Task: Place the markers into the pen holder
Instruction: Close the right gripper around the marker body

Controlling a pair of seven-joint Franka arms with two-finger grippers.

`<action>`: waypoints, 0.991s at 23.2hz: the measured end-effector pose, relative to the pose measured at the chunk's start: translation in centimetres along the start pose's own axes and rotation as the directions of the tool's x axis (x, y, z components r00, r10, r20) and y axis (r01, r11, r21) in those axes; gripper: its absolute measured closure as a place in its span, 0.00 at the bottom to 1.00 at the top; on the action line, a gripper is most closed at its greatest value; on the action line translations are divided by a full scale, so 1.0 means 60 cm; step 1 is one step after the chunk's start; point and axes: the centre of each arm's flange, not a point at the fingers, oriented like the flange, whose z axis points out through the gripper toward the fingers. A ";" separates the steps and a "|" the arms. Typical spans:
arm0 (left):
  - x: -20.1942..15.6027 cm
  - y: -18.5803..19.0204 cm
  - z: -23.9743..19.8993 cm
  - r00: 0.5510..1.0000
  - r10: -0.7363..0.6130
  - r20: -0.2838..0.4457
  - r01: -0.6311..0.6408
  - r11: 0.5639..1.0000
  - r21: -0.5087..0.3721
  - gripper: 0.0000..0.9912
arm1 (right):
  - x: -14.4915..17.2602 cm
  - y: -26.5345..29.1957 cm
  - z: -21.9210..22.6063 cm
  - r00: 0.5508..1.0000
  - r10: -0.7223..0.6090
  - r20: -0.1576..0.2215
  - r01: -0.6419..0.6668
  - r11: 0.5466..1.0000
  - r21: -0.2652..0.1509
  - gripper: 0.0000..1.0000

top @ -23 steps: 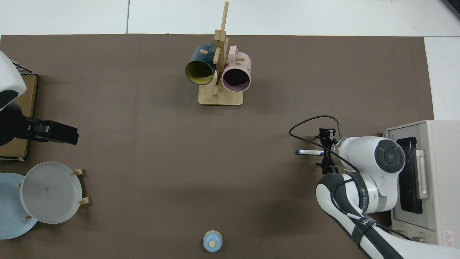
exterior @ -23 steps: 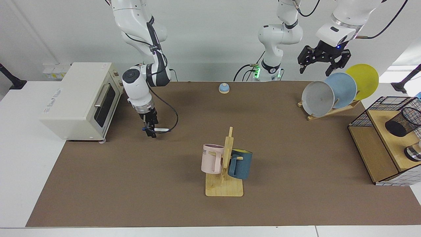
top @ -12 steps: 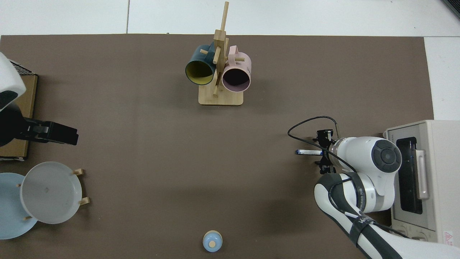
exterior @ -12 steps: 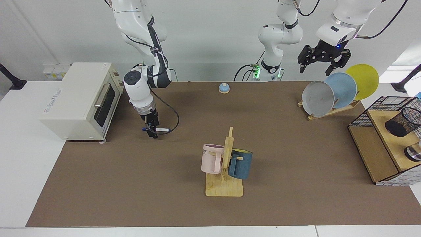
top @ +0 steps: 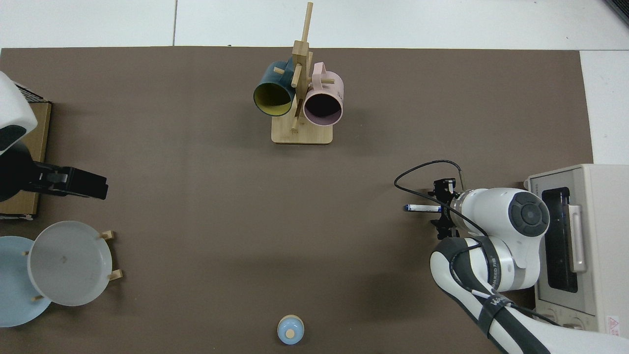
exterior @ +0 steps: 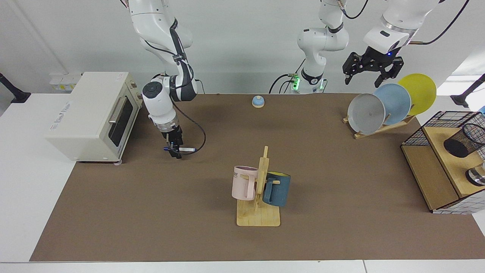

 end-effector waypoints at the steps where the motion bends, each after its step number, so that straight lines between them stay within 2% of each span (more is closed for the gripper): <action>1: 0.000 0.001 0.000 1.000 0.000 0.000 0.000 1.000 0.000 0.00 | 0.000 -0.001 -0.002 1.000 0.000 0.000 0.000 1.000 0.002 0.27; 2: 0.000 0.001 0.000 1.000 0.001 0.000 -0.001 1.000 0.000 0.00 | 0.001 -0.001 -0.003 1.000 0.001 0.000 -0.001 1.000 0.004 0.30; 11: 0.000 0.007 0.000 1.000 0.002 0.000 -0.002 1.000 0.000 0.00 | 0.016 0.001 -0.006 1.000 0.019 -0.002 -0.019 1.000 0.004 0.30; 16: 0.000 0.007 0.000 1.000 0.002 0.000 -0.002 1.000 0.000 0.00 | 0.018 0.002 -0.012 1.000 0.022 -0.002 -0.022 1.000 0.005 0.34; 22: 0.000 0.008 0.000 1.000 0.003 0.000 -0.003 1.000 0.000 0.00 | 0.018 0.005 -0.018 1.000 0.021 -0.002 -0.021 1.000 0.006 0.78; 23: 0.000 0.008 0.000 1.000 0.003 0.000 -0.003 1.000 0.000 0.00 | 0.018 0.003 -0.023 1.000 0.021 -0.001 -0.021 1.000 0.013 0.81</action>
